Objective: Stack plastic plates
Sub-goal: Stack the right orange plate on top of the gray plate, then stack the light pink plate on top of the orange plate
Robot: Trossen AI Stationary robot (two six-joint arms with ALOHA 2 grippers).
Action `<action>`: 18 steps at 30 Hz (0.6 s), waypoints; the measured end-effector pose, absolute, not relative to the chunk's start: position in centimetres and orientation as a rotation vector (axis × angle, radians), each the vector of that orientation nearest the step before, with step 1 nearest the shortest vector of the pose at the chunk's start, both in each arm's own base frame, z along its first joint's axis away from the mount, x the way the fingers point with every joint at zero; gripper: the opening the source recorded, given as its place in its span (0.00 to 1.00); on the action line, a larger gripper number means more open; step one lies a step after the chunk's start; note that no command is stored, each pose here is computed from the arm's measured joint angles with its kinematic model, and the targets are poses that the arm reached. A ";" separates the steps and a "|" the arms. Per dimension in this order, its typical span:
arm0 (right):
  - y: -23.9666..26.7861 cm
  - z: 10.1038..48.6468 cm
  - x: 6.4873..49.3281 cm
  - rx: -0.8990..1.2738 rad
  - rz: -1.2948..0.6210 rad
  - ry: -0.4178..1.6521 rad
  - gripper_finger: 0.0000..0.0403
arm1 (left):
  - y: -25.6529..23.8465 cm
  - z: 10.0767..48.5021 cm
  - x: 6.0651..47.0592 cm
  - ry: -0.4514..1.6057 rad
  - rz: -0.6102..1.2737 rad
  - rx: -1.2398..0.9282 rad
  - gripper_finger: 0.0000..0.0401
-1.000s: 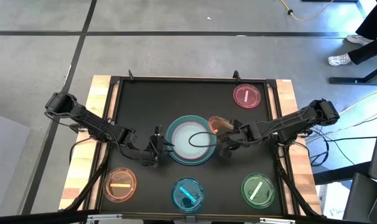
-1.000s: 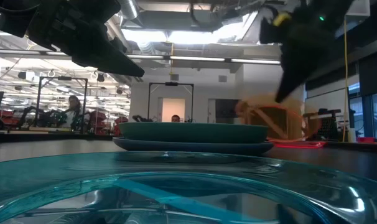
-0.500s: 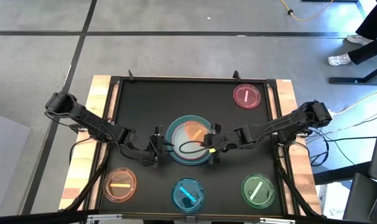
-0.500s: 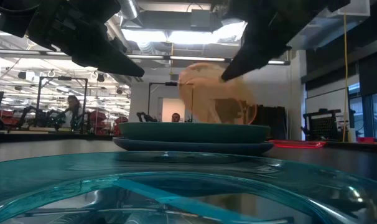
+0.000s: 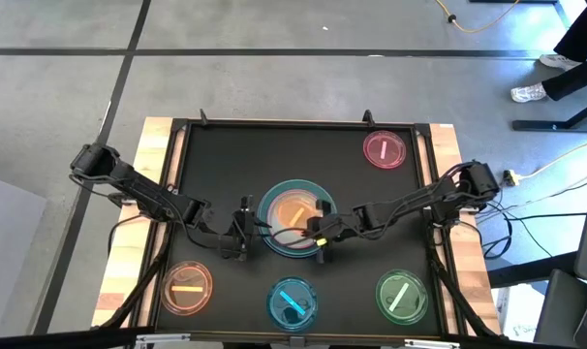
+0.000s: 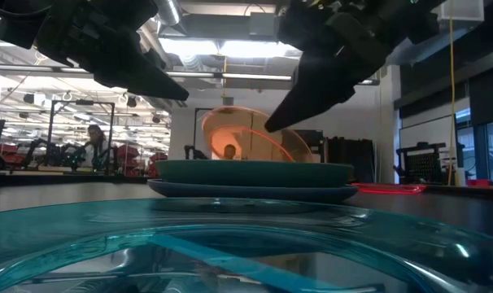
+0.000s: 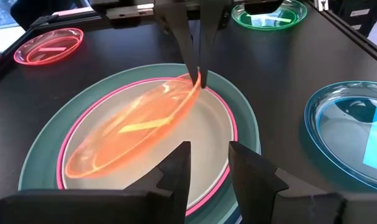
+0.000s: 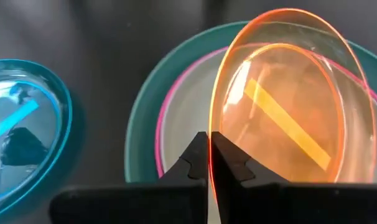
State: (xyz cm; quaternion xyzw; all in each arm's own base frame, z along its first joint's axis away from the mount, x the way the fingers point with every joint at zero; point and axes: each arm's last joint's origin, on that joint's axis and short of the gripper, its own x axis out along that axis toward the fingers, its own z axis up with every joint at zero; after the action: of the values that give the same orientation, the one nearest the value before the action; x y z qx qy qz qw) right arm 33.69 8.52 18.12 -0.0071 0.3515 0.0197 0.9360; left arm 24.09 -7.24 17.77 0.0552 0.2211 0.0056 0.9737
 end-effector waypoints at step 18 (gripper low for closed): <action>7.0 20.9 30.1 -0.132 -0.147 0.856 0.44 | -7.2 17.8 24.1 0.447 0.017 0.086 0.26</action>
State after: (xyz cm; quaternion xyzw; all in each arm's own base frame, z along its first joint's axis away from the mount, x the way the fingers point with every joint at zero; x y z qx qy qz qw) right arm 30.06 7.00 20.92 -0.0640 0.4145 -0.0710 0.9050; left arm 24.09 -7.25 17.77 0.0427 0.2214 0.0083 0.9742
